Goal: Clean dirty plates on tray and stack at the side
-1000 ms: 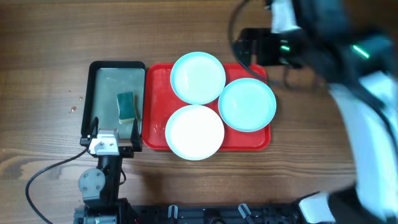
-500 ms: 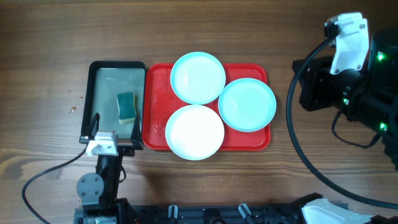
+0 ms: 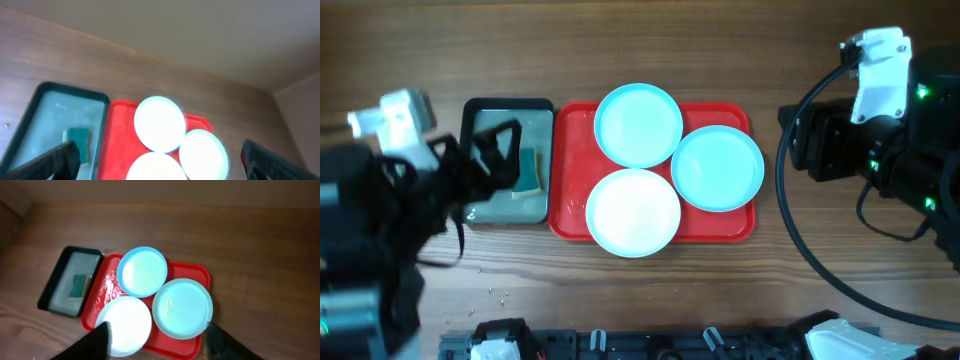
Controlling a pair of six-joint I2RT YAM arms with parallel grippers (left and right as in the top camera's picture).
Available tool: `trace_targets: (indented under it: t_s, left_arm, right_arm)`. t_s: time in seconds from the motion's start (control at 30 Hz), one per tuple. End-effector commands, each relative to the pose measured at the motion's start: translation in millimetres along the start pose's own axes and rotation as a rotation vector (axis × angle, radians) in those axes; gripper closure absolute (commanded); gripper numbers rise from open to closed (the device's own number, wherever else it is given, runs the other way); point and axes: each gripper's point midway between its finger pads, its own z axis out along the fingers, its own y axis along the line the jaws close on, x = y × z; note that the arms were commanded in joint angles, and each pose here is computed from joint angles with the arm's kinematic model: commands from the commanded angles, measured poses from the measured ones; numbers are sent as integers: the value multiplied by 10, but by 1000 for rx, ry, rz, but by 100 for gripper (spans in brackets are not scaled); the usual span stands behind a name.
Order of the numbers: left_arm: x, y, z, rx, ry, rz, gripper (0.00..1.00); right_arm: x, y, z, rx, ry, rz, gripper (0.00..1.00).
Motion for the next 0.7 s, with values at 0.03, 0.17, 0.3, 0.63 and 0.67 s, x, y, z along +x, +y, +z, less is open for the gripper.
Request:
trace_targets:
  t_s: [0.03, 0.17, 0.3, 0.63, 0.67]
  left_arm:
    - [-278, 183, 559, -116, 235, 9, 0]
    - [2, 646, 1091, -276, 441, -37, 16]
    - [231, 1081, 1368, -452, 582, -35, 86]
    - [695, 1397, 1736, -519, 764, -69, 62]
    - [709, 1406, 1751, -525, 761, -83, 62]
  right_arm:
    - [99, -13, 303, 23, 116, 63, 26]
    - [187, -27, 779, 59, 254, 113, 27]
    - [358, 45, 1366, 75, 417, 101, 27]
    - [865, -29, 2961, 123, 671, 20, 39]
    - [897, -39, 3070, 117, 677, 1, 42]
